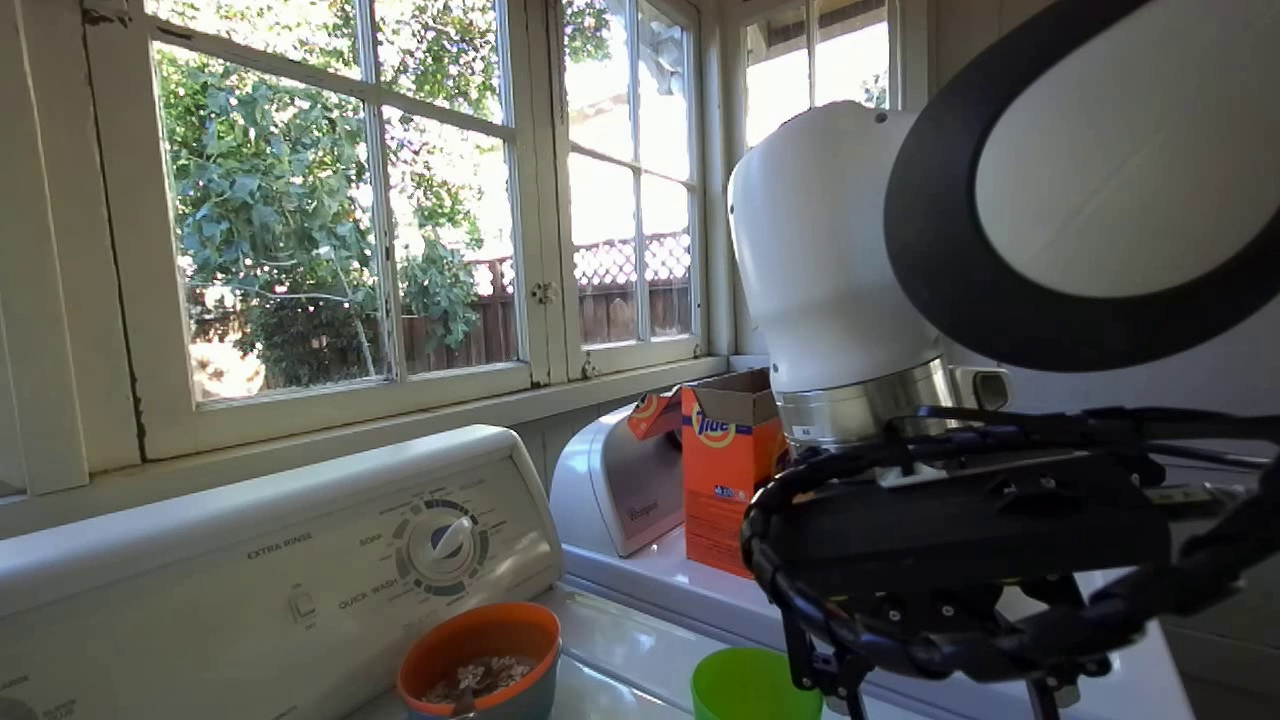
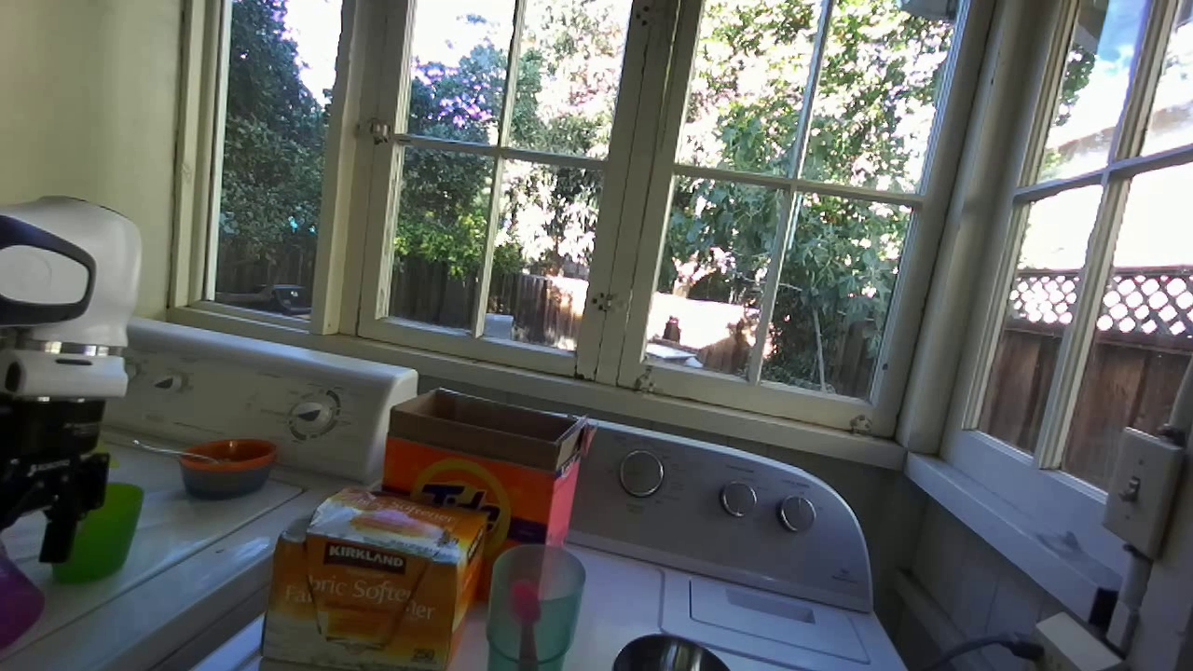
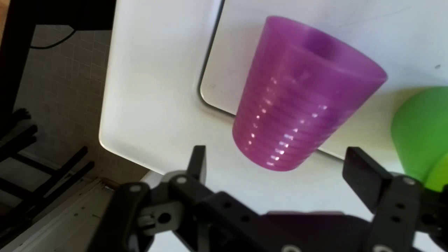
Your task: Flip the purple cup upside down
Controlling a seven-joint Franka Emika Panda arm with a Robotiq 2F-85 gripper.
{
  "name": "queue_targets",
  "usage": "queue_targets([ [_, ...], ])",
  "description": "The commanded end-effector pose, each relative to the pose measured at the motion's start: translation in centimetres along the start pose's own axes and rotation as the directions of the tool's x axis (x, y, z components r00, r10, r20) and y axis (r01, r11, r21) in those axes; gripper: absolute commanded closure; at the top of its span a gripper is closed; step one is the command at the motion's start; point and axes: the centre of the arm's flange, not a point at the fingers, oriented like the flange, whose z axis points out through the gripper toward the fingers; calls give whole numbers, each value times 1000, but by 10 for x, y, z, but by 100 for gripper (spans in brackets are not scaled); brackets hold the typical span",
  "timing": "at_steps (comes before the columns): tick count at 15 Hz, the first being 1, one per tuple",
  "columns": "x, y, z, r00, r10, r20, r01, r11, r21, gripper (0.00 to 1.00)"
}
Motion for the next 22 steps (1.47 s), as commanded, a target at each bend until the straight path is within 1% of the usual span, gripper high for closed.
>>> queue_targets([
  [1, -3, -3, 1, 1000, 12, -21, -12, 1000, -8, 0],
  [3, -2, -2, 1, 1000, 13, -16, -13, 1000, -7, 0],
  [5, 0, 3, 1, 1000, 4, 9, -4, 1000, -6, 0],
  [7, 6, 9, 2, 998, 6, 62, -5, 1000, -12, 0],
  [9, 11, 13, 8, 993, 14, 117, -9, 999, -42, 0],
  [12, 15, 20, 15, 979, -1, 204, 19, 996, -87, 0],
  [13, 16, 23, 18, 975, 2, 220, 22, 994, -103, 0],
  [17, 18, 24, 28, 968, 1, 250, 32, 991, -128, 0],
  [22, 18, 24, 33, 968, 5, 252, 30, 990, -137, 0],
])
